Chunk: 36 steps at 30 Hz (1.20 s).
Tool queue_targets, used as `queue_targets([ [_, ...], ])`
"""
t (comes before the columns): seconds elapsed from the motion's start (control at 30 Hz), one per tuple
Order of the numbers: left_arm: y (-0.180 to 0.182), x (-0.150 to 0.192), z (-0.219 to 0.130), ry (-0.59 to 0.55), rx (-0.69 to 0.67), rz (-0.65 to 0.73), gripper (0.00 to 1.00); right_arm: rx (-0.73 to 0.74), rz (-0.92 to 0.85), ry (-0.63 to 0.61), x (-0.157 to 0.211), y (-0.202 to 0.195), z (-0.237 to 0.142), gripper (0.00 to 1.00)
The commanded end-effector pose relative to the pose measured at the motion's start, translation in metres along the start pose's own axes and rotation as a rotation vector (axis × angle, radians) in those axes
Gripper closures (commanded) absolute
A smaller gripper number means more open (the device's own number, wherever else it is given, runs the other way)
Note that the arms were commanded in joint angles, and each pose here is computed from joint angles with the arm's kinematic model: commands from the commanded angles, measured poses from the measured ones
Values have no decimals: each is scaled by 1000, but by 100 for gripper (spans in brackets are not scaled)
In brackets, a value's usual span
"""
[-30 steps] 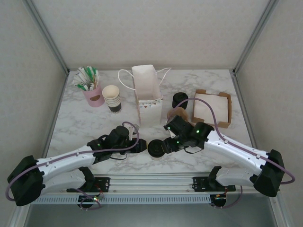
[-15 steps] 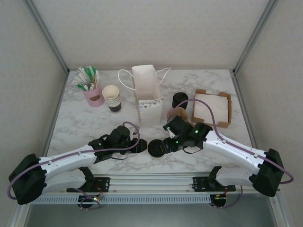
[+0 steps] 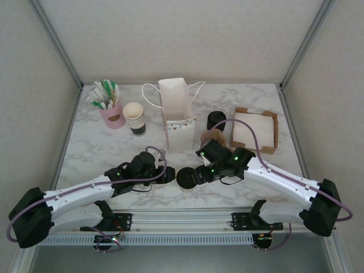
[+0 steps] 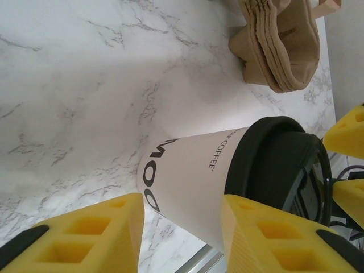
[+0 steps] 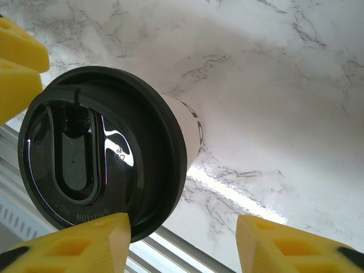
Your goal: Pack the takeout coffee
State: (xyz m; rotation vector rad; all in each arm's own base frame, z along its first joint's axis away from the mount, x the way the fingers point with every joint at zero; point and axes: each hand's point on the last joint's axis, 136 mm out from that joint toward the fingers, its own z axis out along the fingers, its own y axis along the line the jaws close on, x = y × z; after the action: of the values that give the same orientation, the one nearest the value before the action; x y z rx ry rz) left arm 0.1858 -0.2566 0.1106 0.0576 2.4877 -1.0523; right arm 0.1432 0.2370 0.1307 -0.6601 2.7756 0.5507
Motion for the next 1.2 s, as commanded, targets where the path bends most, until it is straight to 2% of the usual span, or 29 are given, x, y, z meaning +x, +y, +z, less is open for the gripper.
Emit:
queue_targets([
  [0.0, -8, -10, -9, -44, 8, 28, 57, -1, 6, -14, -3, 0, -4, 46],
  [0.33, -33, -17, -20, -72, 118, 59, 46, -23, -5, -30, -11, 8, -7, 43],
  [0.57, -32, -8, -11, -26, 122, 65, 46, -33, -8, -48, -15, 10, -11, 41],
  [0.83, -23, -1, -1, 11, 87, 66, 46, -17, -4, -5, -11, 7, 6, 41],
  [1.07, -30, -17, -12, -51, 67, 84, 44, -24, -16, -47, -20, 12, -11, 40],
  [1.17, -33, -29, -22, -101, 39, 97, 35, -20, -20, -92, -27, 13, -23, 38],
])
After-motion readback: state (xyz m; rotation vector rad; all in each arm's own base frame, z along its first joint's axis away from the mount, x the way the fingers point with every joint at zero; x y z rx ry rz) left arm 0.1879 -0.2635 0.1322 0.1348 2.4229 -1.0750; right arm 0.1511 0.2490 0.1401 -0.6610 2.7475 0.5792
